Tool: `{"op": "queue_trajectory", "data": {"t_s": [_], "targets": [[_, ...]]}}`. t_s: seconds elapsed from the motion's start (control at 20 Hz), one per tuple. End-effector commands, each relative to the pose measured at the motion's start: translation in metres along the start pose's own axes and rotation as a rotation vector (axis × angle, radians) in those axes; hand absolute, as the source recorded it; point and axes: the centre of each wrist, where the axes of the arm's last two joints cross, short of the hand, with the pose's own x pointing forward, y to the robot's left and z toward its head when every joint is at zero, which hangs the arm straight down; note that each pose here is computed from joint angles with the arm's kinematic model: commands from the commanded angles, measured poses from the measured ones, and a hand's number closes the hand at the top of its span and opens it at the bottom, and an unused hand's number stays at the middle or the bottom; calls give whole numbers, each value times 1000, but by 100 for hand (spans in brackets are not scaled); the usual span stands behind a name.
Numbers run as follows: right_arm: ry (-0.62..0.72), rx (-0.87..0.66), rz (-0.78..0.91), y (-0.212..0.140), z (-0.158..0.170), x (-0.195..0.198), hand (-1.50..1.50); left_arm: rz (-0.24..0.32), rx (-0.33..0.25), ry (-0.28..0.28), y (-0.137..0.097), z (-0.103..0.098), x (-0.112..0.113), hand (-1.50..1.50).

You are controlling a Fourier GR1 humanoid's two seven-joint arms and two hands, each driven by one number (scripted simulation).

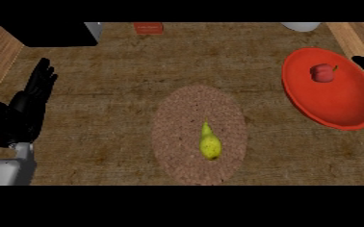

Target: Pick the bell pepper from the placemat and place it in the bowl

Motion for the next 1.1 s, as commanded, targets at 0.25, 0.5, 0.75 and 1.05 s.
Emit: {"op": "queue_trajectory", "data": {"t_s": [0.25, 0.5, 0.75, 1.05], "targets": [[27, -57, -276, -82, 15, -67, -150, -19, 34, 17, 8, 1, -2, 0], [4, -36, -304, -142, 48, -109, -150, 8, 17, -1, 5, 10, 2, 0], [-6, 37, -421, -201, 66, -139, -150, -8, -4, 0, 6, 5, -5, 0], [-82, 12, -465, -221, 101, -140, -150, -6, -31, -3, -4, 11, -4, 0]]}}
